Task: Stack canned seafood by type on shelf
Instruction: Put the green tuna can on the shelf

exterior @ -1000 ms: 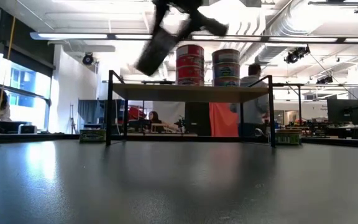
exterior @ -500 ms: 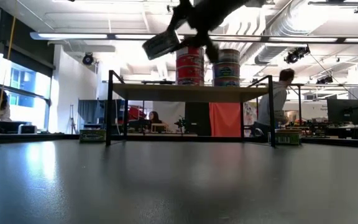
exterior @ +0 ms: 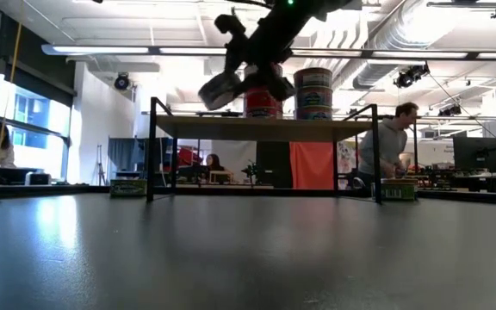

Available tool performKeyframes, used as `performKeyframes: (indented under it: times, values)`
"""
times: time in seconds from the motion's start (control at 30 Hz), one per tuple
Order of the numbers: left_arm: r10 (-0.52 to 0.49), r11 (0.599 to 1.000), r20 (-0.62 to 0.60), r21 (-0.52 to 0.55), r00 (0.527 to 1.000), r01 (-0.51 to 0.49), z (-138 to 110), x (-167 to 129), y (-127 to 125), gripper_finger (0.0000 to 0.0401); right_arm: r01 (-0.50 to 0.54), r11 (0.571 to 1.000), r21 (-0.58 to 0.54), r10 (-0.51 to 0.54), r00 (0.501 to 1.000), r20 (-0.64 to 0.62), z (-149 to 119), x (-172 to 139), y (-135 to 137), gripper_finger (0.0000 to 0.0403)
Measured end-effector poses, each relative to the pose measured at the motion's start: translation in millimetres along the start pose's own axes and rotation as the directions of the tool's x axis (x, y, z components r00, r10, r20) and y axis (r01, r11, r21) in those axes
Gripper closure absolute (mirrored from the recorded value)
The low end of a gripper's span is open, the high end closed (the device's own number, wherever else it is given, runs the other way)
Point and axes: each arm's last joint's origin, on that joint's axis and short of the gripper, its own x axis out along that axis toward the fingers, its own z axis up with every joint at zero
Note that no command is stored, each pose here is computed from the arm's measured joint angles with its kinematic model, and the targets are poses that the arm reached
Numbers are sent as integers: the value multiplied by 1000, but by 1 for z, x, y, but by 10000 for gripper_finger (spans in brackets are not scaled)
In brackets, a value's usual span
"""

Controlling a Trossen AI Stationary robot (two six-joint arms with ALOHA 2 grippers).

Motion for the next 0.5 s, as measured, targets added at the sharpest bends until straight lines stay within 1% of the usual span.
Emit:
performKeyframes:
  times: [0.1, 0.17, 0.3, 0.43, 0.5]
  values:
    - [1, 1000, -11, 17, 1000, -1, -1, 0, 0, 401, 0, 1000, 6, 0, 999, -49, 0, 6, 9, 238]
    - [1, 1000, -14, 21, 1000, -1, -1, 0, 0, 401, -1, 1000, 9, 2, 998, -60, -4, 12, 12, 224]
    - [3, 1000, -27, 22, 1000, -2, -3, 0, 0, 401, 14, 1000, 21, -13, 999, -50, -13, 27, 10, 221]
    - [2, 1000, -49, 23, 999, -1, -5, 0, 0, 401, 30, 999, 41, -28, 998, -50, -11, 33, 8, 222]
    - [-1, 1000, -58, 24, 998, 2, -6, 0, 0, 401, 65, 997, 36, -63, 997, -48, -10, 34, 3, 221]
